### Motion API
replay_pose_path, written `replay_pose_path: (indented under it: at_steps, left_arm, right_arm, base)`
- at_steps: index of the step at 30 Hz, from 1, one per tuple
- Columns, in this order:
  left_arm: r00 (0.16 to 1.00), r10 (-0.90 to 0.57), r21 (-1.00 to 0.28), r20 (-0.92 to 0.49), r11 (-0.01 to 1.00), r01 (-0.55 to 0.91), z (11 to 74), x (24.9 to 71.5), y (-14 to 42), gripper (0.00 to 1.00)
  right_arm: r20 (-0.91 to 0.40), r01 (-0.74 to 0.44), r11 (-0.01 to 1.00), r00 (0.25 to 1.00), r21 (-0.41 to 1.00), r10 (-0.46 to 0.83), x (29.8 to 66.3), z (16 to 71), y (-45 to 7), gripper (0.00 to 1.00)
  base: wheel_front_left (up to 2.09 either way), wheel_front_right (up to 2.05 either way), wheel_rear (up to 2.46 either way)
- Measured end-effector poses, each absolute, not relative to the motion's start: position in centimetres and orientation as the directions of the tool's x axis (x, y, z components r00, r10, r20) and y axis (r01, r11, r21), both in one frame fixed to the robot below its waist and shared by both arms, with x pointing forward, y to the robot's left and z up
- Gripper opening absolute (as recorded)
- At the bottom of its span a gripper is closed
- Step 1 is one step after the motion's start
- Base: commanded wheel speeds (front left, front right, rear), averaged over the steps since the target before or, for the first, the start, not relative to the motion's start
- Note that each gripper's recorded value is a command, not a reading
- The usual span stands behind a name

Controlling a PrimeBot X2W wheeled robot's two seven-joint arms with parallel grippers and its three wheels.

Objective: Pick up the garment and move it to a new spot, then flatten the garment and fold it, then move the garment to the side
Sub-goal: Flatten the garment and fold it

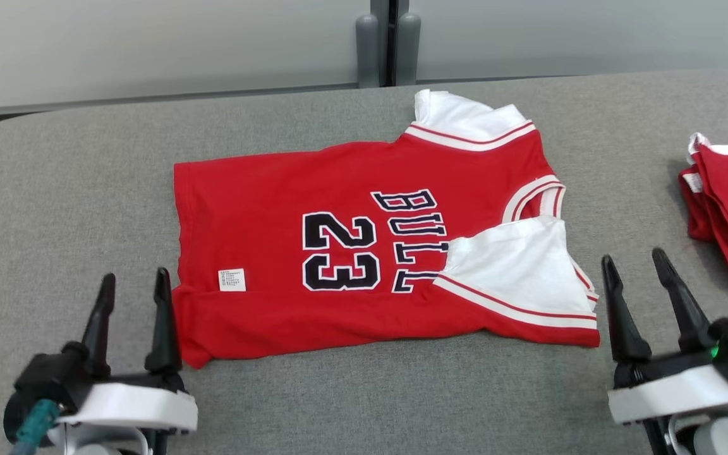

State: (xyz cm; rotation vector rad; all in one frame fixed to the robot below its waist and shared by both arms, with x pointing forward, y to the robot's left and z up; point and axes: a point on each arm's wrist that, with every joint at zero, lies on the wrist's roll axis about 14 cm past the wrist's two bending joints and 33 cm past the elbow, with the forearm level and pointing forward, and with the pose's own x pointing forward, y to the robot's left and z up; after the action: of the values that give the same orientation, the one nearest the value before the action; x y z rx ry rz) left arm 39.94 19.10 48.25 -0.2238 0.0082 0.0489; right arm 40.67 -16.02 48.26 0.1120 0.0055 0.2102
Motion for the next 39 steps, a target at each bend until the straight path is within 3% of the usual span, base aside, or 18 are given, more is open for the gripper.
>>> replay_pose_path:
  at_steps: [8,21,33,39]
  left_arm:
    - [0.998,0.022,-0.168,-0.054,0.985,-0.031,46.9,37.8,18.4,1.00]
    - [0.995,0.004,-0.180,-0.102,0.983,-0.023,45.4,37.4,18.1,1.00]
    - [0.919,-0.055,-0.314,-0.390,0.946,-0.076,37.0,35.8,16.2,1.00]
    - [0.909,-0.055,-0.334,-0.412,0.938,-0.095,35.9,36.5,16.8,1.00]
  right_arm:
    - [-0.017,-0.173,0.974,0.984,0.146,0.177,37.8,48.1,-15.9,1.00]
    - [-0.032,-0.172,0.974,0.983,0.150,0.179,37.8,48.0,-15.8,1.00]
    - [-0.310,-0.080,0.973,0.939,0.218,0.147,37.5,39.0,-16.7,1.00]
    - [-0.369,-0.075,0.963,0.914,0.258,0.170,38.1,36.7,-15.5,1.00]
  base:
    - [0.00,0.00,0.00]
    - [0.00,0.00,0.00]
    - [0.00,0.00,0.00]
    - [0.00,0.00,0.00]
